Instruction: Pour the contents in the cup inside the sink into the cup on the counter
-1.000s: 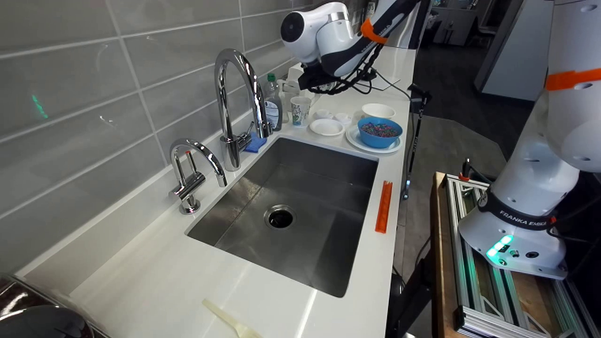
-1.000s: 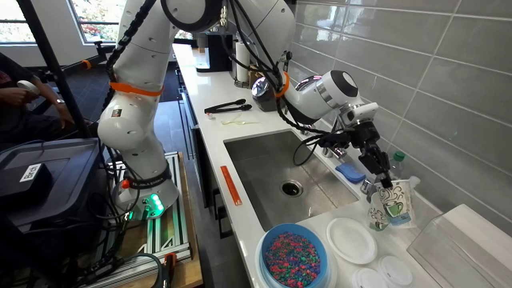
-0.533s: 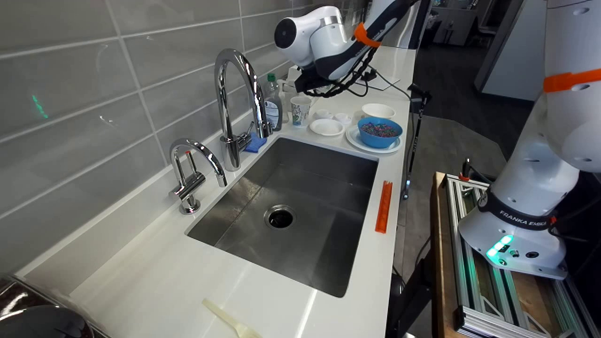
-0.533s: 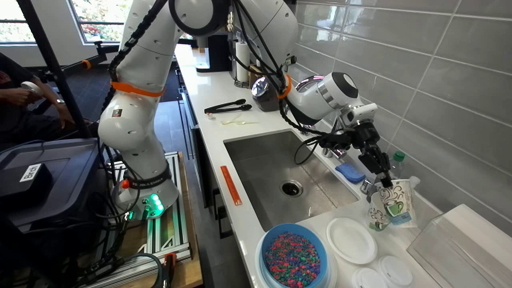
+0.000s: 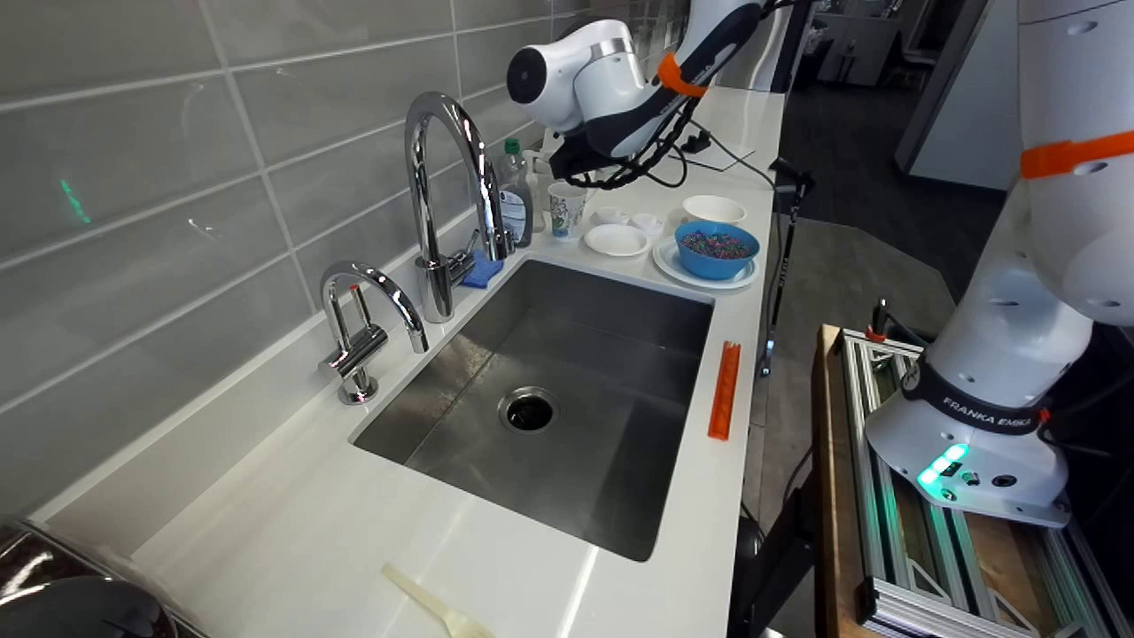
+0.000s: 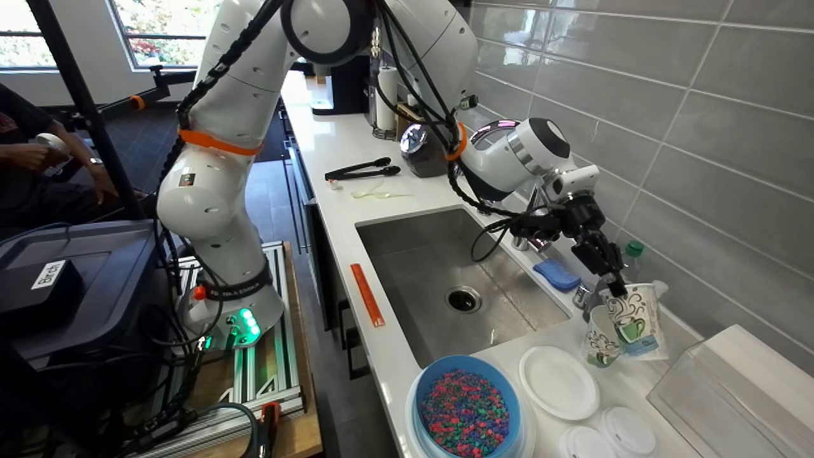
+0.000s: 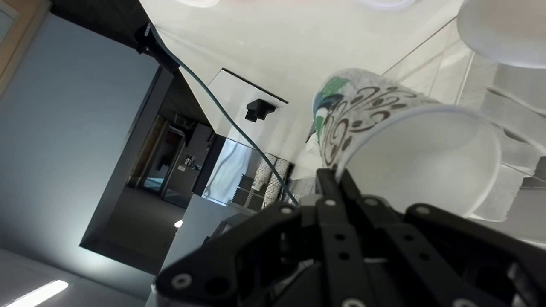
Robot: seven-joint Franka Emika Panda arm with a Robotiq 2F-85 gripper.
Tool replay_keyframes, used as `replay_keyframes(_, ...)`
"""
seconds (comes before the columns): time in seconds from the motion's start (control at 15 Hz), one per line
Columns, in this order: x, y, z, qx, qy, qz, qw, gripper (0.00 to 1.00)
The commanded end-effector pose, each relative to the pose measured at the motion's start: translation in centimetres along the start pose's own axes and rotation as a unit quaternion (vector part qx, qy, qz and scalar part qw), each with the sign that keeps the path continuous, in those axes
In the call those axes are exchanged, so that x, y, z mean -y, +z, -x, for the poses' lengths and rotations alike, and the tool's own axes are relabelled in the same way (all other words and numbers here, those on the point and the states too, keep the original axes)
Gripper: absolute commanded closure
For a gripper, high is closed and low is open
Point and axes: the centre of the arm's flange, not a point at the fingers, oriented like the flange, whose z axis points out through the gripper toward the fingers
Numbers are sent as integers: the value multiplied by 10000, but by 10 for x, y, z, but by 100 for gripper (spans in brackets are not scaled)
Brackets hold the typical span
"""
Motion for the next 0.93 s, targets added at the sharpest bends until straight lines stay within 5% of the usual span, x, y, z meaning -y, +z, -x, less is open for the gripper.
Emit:
replay_keyframes(0.0,10,4,3,-311,101,152,9993,99)
replay_keyframes(0.87,20,8,4,-436,125,258,9986,99)
